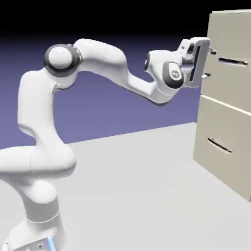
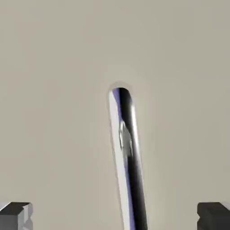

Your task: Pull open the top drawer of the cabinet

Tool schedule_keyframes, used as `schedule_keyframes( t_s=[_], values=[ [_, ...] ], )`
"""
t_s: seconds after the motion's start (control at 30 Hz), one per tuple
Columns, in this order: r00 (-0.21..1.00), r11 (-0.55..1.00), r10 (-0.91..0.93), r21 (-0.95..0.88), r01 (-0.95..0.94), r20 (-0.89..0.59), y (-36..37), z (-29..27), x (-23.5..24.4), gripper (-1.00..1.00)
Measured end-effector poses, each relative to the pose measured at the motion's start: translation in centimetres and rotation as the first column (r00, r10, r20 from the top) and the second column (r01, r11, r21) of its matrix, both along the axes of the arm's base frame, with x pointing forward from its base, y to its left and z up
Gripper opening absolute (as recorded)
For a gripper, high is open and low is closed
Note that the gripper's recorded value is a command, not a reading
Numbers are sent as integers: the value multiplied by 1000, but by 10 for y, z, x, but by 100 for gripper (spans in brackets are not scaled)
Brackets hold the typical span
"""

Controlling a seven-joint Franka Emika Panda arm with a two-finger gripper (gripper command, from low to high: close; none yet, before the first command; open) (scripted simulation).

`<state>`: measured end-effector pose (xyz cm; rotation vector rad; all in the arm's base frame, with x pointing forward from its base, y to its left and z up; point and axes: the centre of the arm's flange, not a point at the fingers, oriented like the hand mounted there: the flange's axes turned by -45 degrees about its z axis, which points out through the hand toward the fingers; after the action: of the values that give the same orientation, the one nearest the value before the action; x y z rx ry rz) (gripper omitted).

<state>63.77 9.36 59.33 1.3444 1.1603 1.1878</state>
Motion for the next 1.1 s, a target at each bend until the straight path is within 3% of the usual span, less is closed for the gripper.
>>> schedule_keyframes(
  t_s=[0.33, 0.57, 0.6, 1.1],
  values=[
    [996, 994, 73, -83, -68, 56, -21, 0, 31, 0],
    [996, 994, 74, -84, -69, 55, -20, 1, 78, 0],
    [996, 994, 73, -83, -68, 56, -21, 0, 81, -100],
    [996, 994, 73, -83, -68, 55, -21, 0, -6, -100]
  ],
)
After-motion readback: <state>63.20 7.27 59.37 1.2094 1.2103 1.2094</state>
